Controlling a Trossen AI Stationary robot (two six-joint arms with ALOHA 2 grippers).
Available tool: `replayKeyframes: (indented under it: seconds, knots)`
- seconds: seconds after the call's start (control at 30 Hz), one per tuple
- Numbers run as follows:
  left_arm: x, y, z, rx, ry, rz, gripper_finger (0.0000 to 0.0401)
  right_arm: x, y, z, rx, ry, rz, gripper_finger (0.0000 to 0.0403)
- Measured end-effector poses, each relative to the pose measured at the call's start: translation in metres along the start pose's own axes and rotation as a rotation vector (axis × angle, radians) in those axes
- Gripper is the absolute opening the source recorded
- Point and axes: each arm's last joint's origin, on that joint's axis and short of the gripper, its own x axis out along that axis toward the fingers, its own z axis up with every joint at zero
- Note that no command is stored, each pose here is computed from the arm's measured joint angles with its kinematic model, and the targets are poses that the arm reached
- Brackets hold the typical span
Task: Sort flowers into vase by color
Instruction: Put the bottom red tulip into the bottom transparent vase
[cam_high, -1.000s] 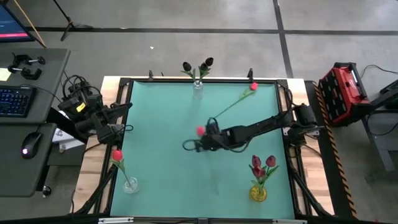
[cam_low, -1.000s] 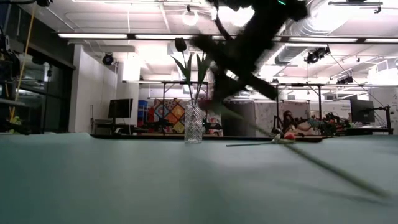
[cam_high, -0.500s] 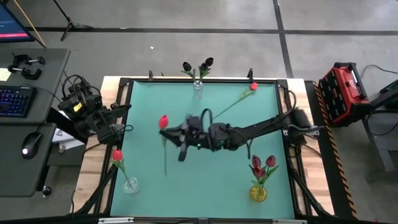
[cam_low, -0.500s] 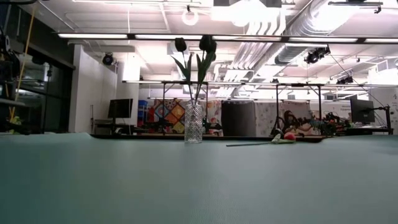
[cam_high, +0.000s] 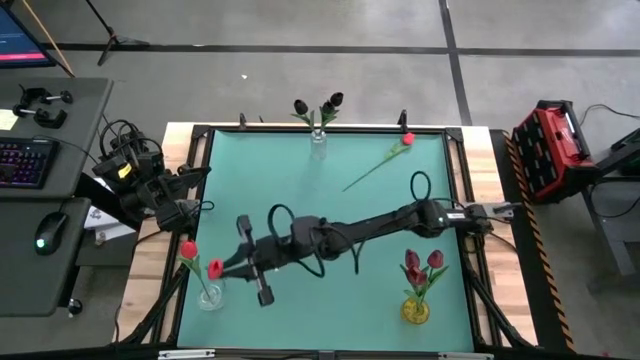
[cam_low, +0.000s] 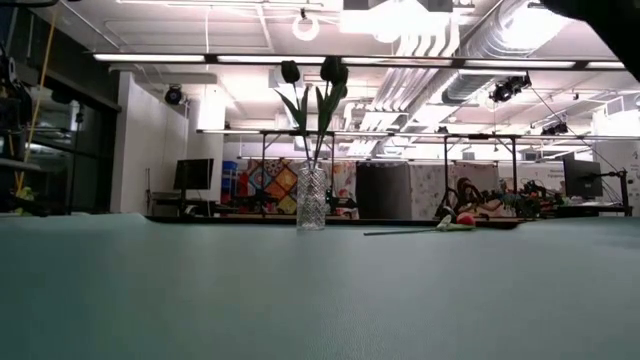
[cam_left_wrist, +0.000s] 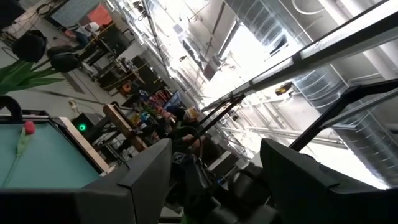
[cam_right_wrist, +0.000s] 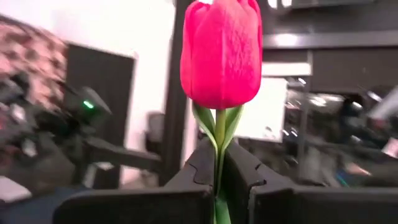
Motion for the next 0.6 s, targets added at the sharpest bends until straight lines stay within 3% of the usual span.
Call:
replayKeyframes:
  seconds: [0.23, 0.4, 0.6]
  knots:
    - [0.000, 0.001, 0.000, 0.000, -0.008, 0.047, 0.0234, -0.004, 0.002, -0.025, 0.034, -0.058, 0.020, 0.0000]
    - [0.000, 0.003, 0.000, 0.001, -0.015, 0.096, 0.0234, -0.004, 0.001, -0.032, -0.058, -0.055, 0.015, 0.0000]
    - [0.000, 0.004, 0.000, 0.006, -0.018, 0.125, 0.0234, -0.007, -0.003, -0.051, -0.060, -0.128, 0.080, 0.0000]
